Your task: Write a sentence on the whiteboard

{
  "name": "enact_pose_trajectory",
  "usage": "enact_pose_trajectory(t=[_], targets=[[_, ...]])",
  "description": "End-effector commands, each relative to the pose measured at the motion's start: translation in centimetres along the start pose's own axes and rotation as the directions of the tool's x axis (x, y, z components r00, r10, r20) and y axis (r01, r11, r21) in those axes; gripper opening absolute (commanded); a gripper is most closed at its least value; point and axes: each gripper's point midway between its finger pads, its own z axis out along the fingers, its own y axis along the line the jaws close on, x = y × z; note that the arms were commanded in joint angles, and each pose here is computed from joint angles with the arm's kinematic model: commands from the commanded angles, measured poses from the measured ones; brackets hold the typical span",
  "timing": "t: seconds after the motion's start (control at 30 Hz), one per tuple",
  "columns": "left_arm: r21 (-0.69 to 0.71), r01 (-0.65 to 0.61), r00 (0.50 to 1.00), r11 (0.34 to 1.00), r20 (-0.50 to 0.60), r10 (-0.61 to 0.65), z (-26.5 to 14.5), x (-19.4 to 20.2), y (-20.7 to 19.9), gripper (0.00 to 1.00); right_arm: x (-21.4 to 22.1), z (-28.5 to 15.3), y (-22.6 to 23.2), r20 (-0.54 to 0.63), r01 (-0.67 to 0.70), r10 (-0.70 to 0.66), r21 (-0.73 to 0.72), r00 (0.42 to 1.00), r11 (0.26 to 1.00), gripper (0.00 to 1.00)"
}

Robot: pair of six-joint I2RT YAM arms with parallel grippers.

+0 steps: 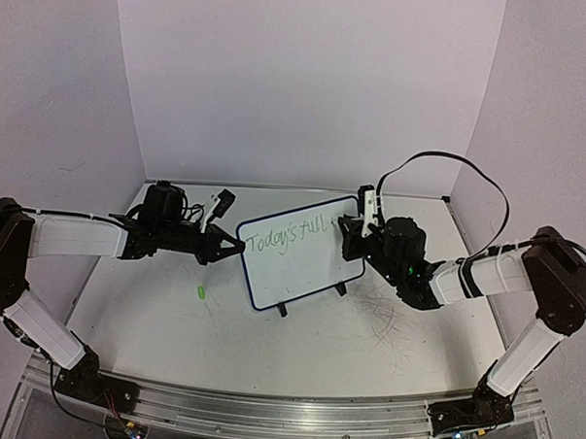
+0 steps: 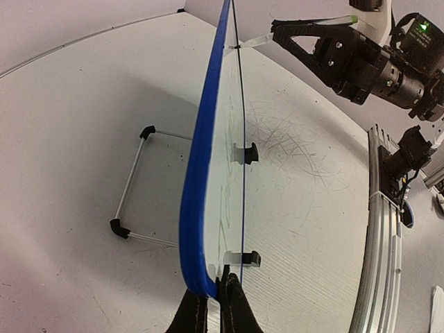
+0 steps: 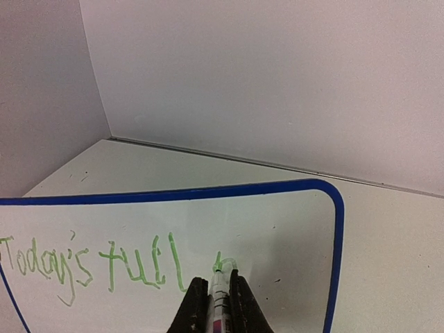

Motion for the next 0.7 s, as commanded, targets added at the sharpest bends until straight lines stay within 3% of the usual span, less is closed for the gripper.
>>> enact_pose_trajectory(t=[0.0,0.2,0.67], targets=[[-0.101,-0.076,0.997,0.992,-0.007,0.076,-0.4,-0.6,1.6,0.00,-1.9,-1.0,0.6,0.040,-0.012,0.013,-0.029,0.999,0.999,0.00],[-0.098,-0.070,0.998,0.993,-0.013,0.069,-0.3,-0.4,1.6,0.00,-5.9,-3.3,0.3,0.126,-0.072,0.084,-0.094,0.988,0.993,0.00],[-0.095,-0.071,0.997,0.993,-0.010,0.071,-0.4,-0.5,1.5,0.00,-5.2,-1.4,-1.4,0.125,-0.061,0.062,-0.012,0.990,0.998,0.00]])
